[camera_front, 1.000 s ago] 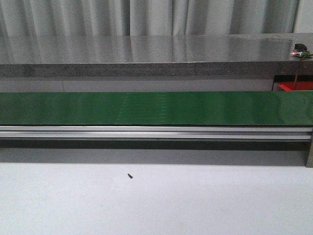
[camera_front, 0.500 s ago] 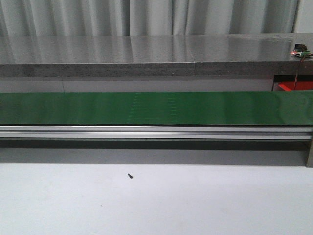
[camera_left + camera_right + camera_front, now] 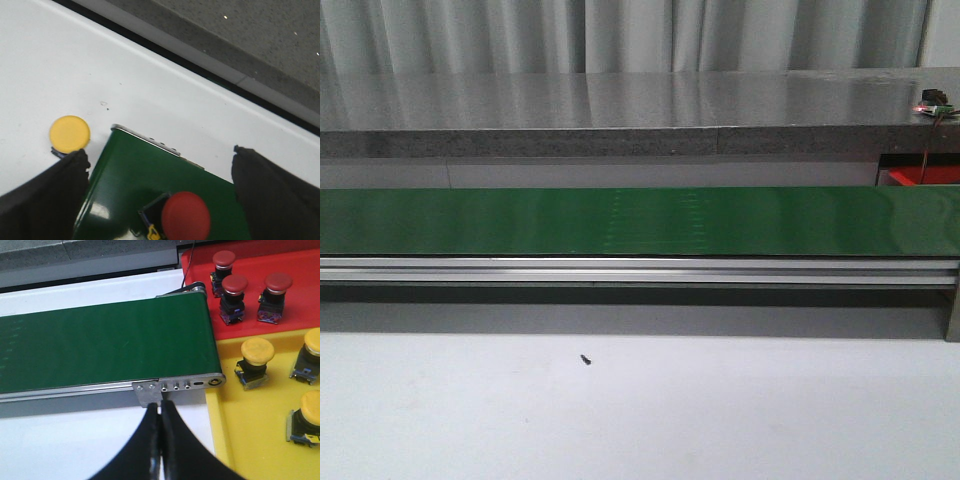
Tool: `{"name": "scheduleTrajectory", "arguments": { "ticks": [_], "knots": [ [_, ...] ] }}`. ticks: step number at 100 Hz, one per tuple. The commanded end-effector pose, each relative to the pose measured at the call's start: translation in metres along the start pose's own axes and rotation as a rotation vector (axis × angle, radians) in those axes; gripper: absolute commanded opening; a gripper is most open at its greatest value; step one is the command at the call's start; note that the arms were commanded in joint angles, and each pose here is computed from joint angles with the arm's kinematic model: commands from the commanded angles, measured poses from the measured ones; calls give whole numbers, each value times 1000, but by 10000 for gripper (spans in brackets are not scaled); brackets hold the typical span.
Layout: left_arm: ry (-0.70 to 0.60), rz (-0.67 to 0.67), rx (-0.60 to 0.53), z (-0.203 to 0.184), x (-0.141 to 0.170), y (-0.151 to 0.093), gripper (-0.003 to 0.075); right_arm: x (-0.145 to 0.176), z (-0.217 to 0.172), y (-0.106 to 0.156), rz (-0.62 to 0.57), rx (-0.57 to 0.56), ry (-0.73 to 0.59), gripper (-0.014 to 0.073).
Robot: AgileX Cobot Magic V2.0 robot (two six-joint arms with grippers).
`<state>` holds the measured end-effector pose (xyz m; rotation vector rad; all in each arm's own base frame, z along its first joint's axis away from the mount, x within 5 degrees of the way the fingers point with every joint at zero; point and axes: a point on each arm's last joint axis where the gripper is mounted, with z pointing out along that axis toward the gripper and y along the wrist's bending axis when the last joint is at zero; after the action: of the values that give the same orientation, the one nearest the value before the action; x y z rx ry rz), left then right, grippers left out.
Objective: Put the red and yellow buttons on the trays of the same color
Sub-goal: 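Set the red button on the belt's near end, open left gripper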
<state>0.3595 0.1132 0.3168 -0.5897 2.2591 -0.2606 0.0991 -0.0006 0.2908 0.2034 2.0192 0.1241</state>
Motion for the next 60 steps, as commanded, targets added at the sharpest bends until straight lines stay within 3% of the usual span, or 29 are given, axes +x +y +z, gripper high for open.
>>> {"name": "scheduleTrajectory", "arguments": {
  "ticks": [1, 19, 60],
  "knots": [
    [-147, -50, 3, -26, -20, 1, 563, -14, -4, 3, -3, -16, -98, -122],
    [-143, -89, -25, -22, -22, 16, 544, -14, -4, 3, -3, -16, -98, -122],
    [-53, -194, -61, 30, -11, 44, 544, -14, -4, 3, -3, -16, -98, -122]
  ]
}}
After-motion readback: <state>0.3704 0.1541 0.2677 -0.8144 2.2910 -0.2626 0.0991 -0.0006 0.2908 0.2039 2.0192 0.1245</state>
